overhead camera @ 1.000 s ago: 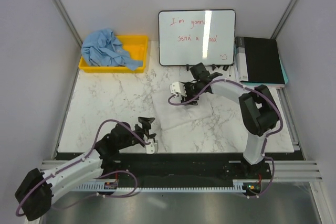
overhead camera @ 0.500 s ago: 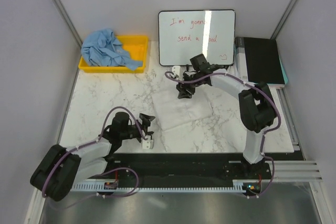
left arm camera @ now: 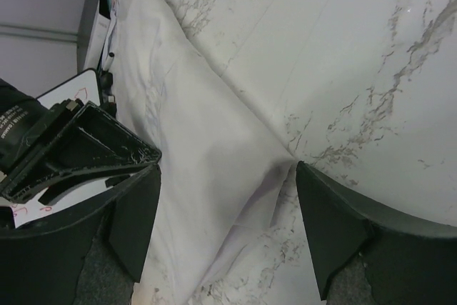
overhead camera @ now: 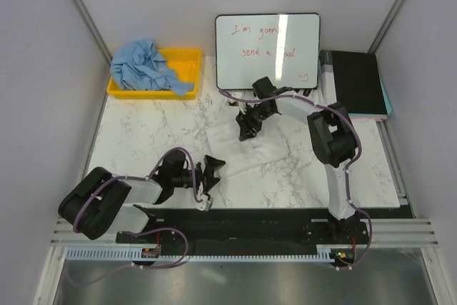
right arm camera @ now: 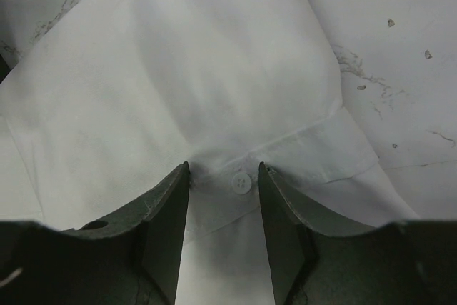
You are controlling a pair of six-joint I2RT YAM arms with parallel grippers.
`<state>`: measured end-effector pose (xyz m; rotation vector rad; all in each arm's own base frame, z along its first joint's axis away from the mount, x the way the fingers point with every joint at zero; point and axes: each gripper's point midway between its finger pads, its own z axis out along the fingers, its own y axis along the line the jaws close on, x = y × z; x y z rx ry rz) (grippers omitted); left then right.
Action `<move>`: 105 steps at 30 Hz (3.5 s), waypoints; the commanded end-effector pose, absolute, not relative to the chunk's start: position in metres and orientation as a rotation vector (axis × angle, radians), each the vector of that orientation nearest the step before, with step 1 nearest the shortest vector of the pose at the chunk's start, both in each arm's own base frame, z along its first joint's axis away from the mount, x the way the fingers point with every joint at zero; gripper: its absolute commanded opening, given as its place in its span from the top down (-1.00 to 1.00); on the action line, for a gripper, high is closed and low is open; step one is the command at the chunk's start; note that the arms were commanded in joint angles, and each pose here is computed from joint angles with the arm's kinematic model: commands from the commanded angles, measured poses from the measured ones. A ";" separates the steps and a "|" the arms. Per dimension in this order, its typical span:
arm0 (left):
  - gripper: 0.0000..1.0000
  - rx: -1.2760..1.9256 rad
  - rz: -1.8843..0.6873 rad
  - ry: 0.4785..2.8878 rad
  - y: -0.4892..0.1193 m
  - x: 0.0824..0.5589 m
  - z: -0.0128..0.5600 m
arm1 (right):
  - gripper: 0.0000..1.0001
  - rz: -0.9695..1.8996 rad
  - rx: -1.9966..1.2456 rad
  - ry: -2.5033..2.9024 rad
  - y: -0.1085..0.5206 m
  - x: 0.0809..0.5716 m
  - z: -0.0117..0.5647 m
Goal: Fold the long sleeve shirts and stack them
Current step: Fold the shirt
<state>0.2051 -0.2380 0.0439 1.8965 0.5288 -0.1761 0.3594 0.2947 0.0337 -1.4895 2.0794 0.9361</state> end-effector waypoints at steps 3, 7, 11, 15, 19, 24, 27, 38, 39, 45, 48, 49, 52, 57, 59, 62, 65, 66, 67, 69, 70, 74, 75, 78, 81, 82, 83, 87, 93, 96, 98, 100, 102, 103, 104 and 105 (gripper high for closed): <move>-0.66 1.979 -0.200 0.522 -0.237 0.193 0.014 | -0.02 1.006 -1.506 2.165 0.294 0.346 0.018; -0.63 1.990 -0.191 0.521 -0.247 0.196 0.014 | -0.02 0.994 -1.498 2.183 0.293 0.348 0.017; -0.61 1.998 -0.151 0.583 -0.246 0.204 0.010 | -0.01 0.995 -1.509 2.190 0.291 0.345 0.016; -0.57 1.988 -0.020 0.695 -0.232 0.228 0.006 | -0.02 1.019 -1.554 2.185 0.292 0.337 0.014; -0.58 1.967 0.039 0.716 -0.222 0.237 0.006 | -0.01 1.003 -1.572 2.191 0.292 0.336 0.013; -0.55 1.999 -0.012 0.694 -0.216 0.217 0.000 | -0.01 0.999 -1.584 2.184 0.291 0.335 0.013; -0.42 1.994 -0.040 0.674 -0.218 0.210 0.005 | -0.01 0.995 -1.581 2.192 0.291 0.335 0.012; -0.44 1.940 -0.027 0.662 -0.244 0.243 0.020 | -0.01 1.057 -1.617 2.198 0.291 0.312 0.011; -0.43 1.944 -0.038 0.658 -0.247 0.244 0.019 | -0.01 1.060 -1.621 2.195 0.293 0.311 0.010; -0.25 1.937 -0.067 0.646 -0.256 0.246 0.023 | -0.03 1.065 -1.618 2.192 0.293 0.310 0.013; 0.13 1.952 -0.095 0.646 -0.252 0.236 0.024 | -0.16 1.093 -1.543 2.178 0.291 0.322 0.031; 0.23 1.971 -0.117 0.655 -0.249 0.230 0.024 | -0.23 1.096 -1.487 2.187 0.293 0.332 0.042; 0.63 1.973 -0.173 0.687 -0.247 0.220 0.030 | -0.36 1.093 -1.329 2.179 0.280 0.364 0.078; 0.97 1.959 -0.225 0.739 -0.251 0.215 0.048 | -0.43 0.954 -1.150 2.270 0.225 0.399 0.086; 0.97 1.966 -0.252 0.761 -0.253 0.212 0.053 | -0.42 0.919 -1.158 2.315 0.207 0.396 0.075; 0.96 1.974 -0.279 0.768 -0.259 0.207 0.058 | -0.40 0.949 -1.151 2.312 0.206 0.390 0.075; 0.96 1.977 -0.289 0.799 -0.261 0.206 0.062 | -0.36 0.967 -1.126 2.287 0.214 0.396 0.078; 0.96 1.969 -0.293 0.794 -0.266 0.207 0.071 | -0.35 0.969 -1.130 2.282 0.216 0.397 0.078; 0.96 1.967 -0.299 0.801 -0.267 0.207 0.073 | -0.33 0.966 -1.148 2.273 0.219 0.397 0.078; 0.97 1.964 -0.304 0.820 -0.270 0.207 0.080 | -0.22 0.959 -1.172 2.255 0.226 0.399 0.076; 0.97 1.962 -0.303 0.822 -0.272 0.208 0.083 | -0.18 0.953 -1.178 2.255 0.229 0.399 0.076; 0.97 1.933 -0.305 0.870 -0.275 0.212 0.093 | 0.12 0.913 -1.224 2.269 0.234 0.394 0.060; 0.96 1.928 -0.310 0.879 -0.275 0.212 0.097 | 0.16 0.902 -1.233 2.277 0.233 0.391 0.053; 0.96 1.887 -0.330 0.886 -0.281 0.211 0.117 | 0.28 0.924 -1.282 2.288 0.235 0.377 0.047; 0.97 1.787 -0.418 0.985 -0.290 0.213 0.160 | 0.39 1.074 -1.397 2.270 0.240 0.335 0.057; 0.97 1.793 -0.464 1.056 -0.287 0.207 0.162 | 0.39 1.156 -1.401 2.245 0.245 0.322 0.066; 0.96 1.772 -0.486 1.082 -0.288 0.207 0.175 | 0.42 1.201 -1.445 2.184 0.249 0.308 0.079; 0.97 1.611 -0.600 1.257 -0.291 0.210 0.228 | 0.43 1.593 -1.539 2.160 0.249 0.212 0.121; 0.97 1.262 -0.844 1.792 -0.276 0.260 0.216 | 0.30 1.839 -1.411 2.215 0.256 0.180 0.135; 0.96 1.061 -0.928 2.081 -0.263 0.289 0.182 | 0.30 1.930 -1.314 2.218 0.268 0.190 0.134; 0.97 0.999 -0.916 2.171 -0.262 0.301 0.168 | 0.23 1.962 -1.284 2.226 0.274 0.198 0.125; 0.96 0.958 -0.890 2.264 -0.265 0.310 0.144 | 0.17 1.998 -1.168 2.304 0.274 0.218 0.109; 0.96 0.898 -0.874 2.333 -0.264 0.321 0.135 | 0.16 2.021 -1.034 2.367 0.266 0.237 0.098; 0.97 0.878 -0.844 2.394 -0.261 0.326 0.115 | 0.18 2.011 -0.938 2.413 0.252 0.253 0.085; 0.96 0.855 -0.842 2.414 -0.260 0.331 0.111 | 0.19 1.977 -0.928 2.414 0.244 0.263 0.081; 0.97 0.839 -0.835 2.435 -0.258 0.336 0.104 | 0.19 1.951 -0.918 2.424 0.236 0.270 0.078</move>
